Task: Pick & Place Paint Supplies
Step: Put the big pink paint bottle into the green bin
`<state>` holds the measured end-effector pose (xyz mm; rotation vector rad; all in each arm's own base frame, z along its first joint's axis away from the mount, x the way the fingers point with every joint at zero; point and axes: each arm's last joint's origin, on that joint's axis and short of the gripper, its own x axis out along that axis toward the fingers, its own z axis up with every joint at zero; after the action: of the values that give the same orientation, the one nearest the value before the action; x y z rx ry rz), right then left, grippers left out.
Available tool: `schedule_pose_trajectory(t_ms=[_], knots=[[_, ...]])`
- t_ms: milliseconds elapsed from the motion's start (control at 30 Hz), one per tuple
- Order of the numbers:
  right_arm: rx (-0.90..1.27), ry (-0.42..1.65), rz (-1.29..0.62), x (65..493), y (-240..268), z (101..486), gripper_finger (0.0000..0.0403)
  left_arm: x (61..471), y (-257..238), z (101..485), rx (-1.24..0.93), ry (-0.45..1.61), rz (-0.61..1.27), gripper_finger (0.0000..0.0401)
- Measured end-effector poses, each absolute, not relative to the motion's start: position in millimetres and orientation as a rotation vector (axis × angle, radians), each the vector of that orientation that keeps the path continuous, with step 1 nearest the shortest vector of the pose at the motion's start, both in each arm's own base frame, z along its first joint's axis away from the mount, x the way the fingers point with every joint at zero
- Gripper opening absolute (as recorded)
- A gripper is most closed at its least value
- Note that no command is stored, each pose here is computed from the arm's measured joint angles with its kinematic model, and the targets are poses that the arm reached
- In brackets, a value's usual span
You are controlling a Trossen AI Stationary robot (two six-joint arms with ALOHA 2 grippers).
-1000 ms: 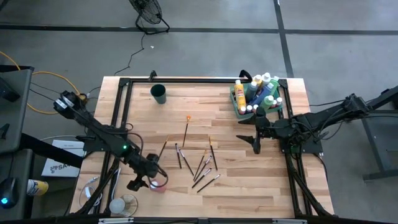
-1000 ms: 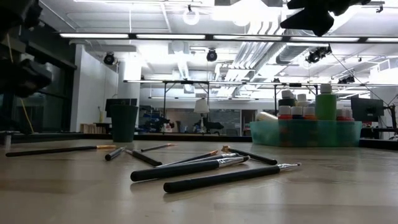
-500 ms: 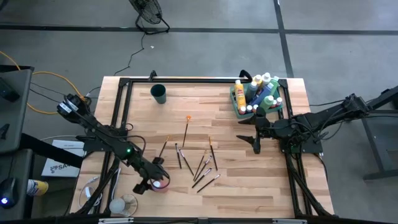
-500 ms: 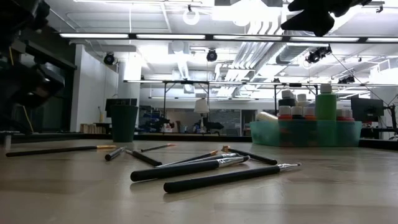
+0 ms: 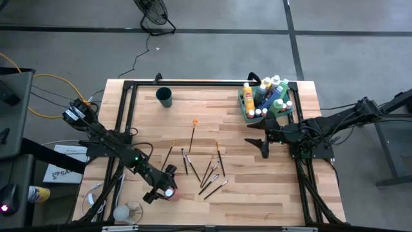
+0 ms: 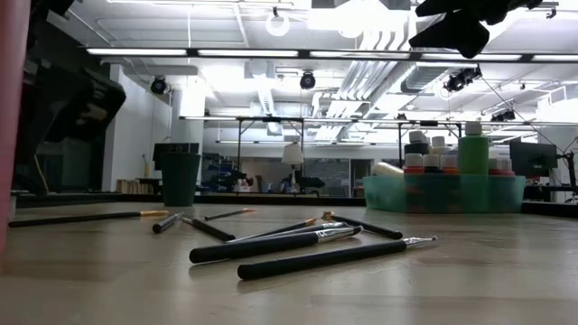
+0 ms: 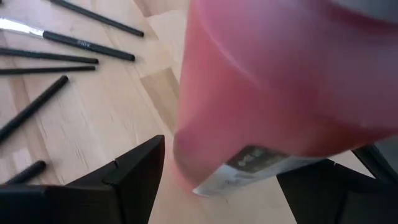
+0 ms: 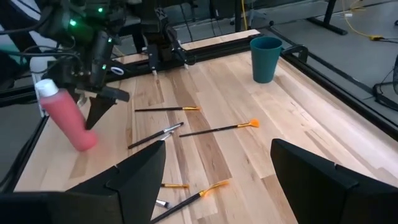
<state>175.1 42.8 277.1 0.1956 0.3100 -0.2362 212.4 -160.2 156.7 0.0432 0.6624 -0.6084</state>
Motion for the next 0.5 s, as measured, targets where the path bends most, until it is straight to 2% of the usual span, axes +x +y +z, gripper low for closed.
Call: schedule_pose_trajectory(t_ms=[233,500], knots=[[0.217,0.313,-0.244,176,43,276,0.0286,220,-166,152,0.096,0.578,-0.626,0.0285],[0.229,0.342,-0.251,181,45,270,0.0286,229,-171,145,0.057,0.513,-0.609,0.0285]])
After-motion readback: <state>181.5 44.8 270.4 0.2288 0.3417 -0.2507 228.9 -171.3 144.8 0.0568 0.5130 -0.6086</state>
